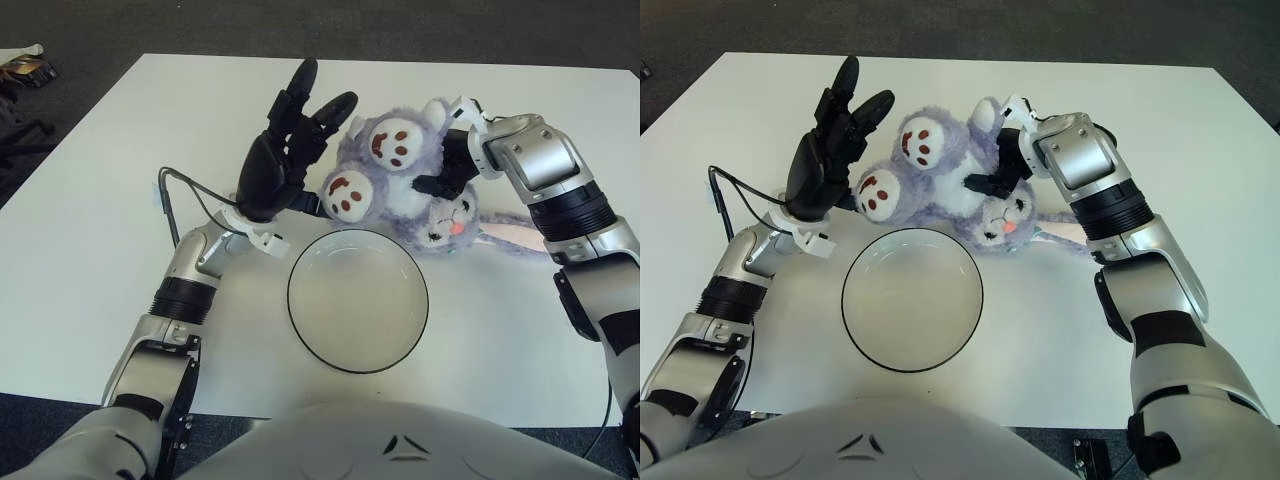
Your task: Put the doll into the plate.
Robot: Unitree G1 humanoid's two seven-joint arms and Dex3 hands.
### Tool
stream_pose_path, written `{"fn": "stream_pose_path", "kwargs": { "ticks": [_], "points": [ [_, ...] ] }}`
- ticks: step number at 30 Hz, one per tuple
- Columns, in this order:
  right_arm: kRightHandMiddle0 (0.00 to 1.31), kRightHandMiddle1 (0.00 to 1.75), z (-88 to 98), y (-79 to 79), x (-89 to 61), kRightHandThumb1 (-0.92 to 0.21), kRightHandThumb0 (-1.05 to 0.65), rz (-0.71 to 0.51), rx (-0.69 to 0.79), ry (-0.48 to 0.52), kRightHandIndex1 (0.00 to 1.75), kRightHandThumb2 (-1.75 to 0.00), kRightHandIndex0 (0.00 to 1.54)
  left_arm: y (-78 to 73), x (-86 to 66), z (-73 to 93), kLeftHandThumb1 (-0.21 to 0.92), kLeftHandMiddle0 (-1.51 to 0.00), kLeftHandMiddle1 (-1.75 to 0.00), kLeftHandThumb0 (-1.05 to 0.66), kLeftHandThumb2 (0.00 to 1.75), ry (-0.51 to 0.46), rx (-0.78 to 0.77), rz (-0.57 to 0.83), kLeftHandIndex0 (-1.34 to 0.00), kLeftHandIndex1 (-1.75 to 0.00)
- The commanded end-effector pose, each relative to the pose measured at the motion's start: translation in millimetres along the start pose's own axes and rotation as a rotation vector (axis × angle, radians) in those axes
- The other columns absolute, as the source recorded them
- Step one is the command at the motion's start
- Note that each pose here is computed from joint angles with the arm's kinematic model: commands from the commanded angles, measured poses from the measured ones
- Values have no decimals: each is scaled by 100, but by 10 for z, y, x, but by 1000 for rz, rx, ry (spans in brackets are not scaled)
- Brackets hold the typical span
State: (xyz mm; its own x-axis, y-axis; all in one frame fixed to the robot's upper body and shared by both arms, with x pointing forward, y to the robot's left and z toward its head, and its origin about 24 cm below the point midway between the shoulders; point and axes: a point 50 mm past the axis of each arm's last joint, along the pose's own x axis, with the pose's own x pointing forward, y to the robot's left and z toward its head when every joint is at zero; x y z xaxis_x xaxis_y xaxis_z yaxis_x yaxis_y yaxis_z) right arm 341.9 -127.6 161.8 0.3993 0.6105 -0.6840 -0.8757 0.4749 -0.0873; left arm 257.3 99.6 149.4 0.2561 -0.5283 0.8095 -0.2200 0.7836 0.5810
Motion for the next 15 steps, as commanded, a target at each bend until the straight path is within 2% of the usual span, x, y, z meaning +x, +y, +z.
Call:
{"fn": "stream_pose_path", "kwargs": {
  "ticks": [1, 6, 11, 13, 15],
  "points": [
    [43, 175, 6, -33, -15, -30, 1, -12, 17, -3, 136, -121, 80, -14, 37, 55, 92, -1, -1, -96, 53, -6, -91, 1, 0, -31],
    [43, 175, -8, -34, 2, -29, 0, -23, 61, -24, 136, -123, 81, -38, 94, 61, 86, -2, -1, -87, 44, 17, -163, -35, 0, -44],
    [40, 175, -2, -31, 1, -31, 0, -73, 13, -23, 142, -122, 77, -99, 161, 14, 81, 0, 0, -84, 40, 26, -188, -108, 0, -50],
    [38, 175, 0, -26, 3, -32, 0, -107, -26, -30, 149, -124, 75, -95, 158, 11, 80, 0, 0, -84, 40, 34, -190, -133, 0, -50],
    [44, 175, 0, -17, 7, -32, 0, -128, -56, -42, 164, -129, 60, -96, 154, -1, 79, 0, 0, -85, 39, 55, -185, -150, 0, -51]
  ]
}}
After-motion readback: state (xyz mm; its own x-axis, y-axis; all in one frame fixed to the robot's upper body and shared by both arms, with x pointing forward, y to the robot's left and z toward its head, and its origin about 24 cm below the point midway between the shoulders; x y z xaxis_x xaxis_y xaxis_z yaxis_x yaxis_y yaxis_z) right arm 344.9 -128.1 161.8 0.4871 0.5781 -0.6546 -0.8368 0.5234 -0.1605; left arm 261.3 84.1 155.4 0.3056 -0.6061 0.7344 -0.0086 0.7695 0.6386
